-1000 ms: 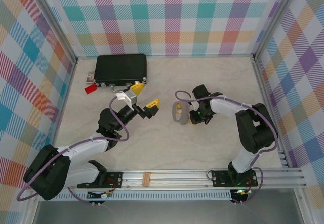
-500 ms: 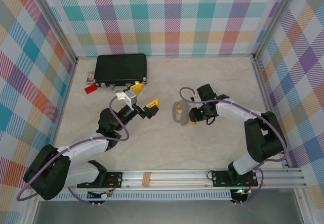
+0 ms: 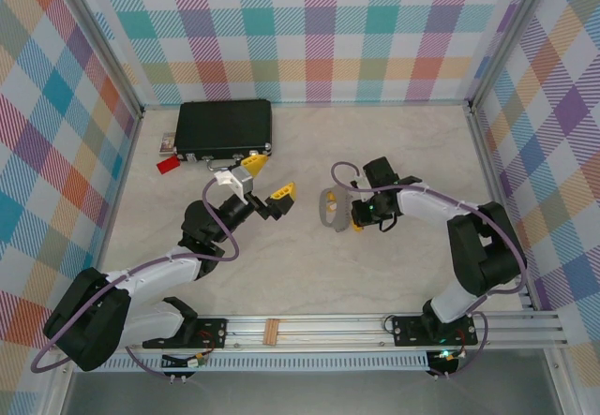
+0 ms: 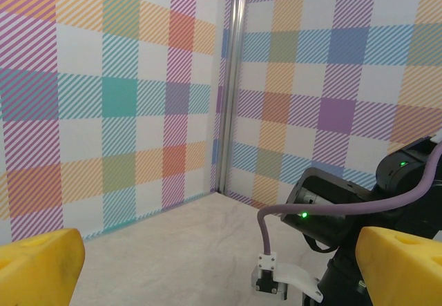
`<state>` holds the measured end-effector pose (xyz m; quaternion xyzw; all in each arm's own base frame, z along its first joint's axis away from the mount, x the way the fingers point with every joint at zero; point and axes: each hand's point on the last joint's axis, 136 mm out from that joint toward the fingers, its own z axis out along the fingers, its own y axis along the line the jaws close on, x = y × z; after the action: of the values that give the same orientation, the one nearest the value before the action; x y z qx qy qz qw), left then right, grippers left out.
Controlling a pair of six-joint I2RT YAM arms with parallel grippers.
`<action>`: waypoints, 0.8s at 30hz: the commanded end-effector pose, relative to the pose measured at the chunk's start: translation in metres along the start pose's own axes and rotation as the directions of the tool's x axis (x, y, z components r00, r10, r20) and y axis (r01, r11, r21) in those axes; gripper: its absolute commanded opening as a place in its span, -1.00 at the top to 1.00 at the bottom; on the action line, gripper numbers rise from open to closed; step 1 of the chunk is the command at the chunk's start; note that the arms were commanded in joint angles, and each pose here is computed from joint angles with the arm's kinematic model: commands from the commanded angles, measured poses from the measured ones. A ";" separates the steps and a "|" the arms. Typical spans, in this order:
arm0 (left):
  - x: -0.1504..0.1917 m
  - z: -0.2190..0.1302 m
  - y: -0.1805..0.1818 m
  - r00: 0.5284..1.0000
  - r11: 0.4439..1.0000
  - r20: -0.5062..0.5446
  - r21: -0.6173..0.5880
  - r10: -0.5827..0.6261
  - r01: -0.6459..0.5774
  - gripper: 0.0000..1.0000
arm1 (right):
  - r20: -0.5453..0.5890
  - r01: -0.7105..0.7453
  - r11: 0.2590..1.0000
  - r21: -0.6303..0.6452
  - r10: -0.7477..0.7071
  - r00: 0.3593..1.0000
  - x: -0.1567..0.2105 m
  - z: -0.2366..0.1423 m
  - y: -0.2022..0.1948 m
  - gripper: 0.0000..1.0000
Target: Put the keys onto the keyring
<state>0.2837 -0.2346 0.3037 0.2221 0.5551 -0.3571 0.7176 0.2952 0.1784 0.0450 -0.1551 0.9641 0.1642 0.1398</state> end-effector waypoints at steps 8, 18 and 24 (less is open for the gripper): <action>-0.013 -0.005 0.002 0.999 1.000 0.046 -0.004 0.015 -0.015 -1.00 | -0.051 -0.146 0.989 -0.001 0.146 0.988 0.005 0.018 -0.011 0.84; -0.011 -0.003 0.002 0.999 1.000 0.042 -0.001 0.011 -0.011 -0.99 | -0.056 -0.265 0.952 0.152 0.276 0.960 0.020 0.012 -0.049 0.76; -0.010 -0.003 0.001 0.999 1.000 0.043 0.004 0.007 -0.007 -0.99 | -0.060 -0.367 0.903 0.225 0.388 0.920 0.028 0.009 -0.072 0.68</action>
<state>0.2844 -0.2335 0.3041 0.2211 0.5551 -0.3560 0.7185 0.3117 0.1359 0.0202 -0.0062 0.9860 0.1268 0.1083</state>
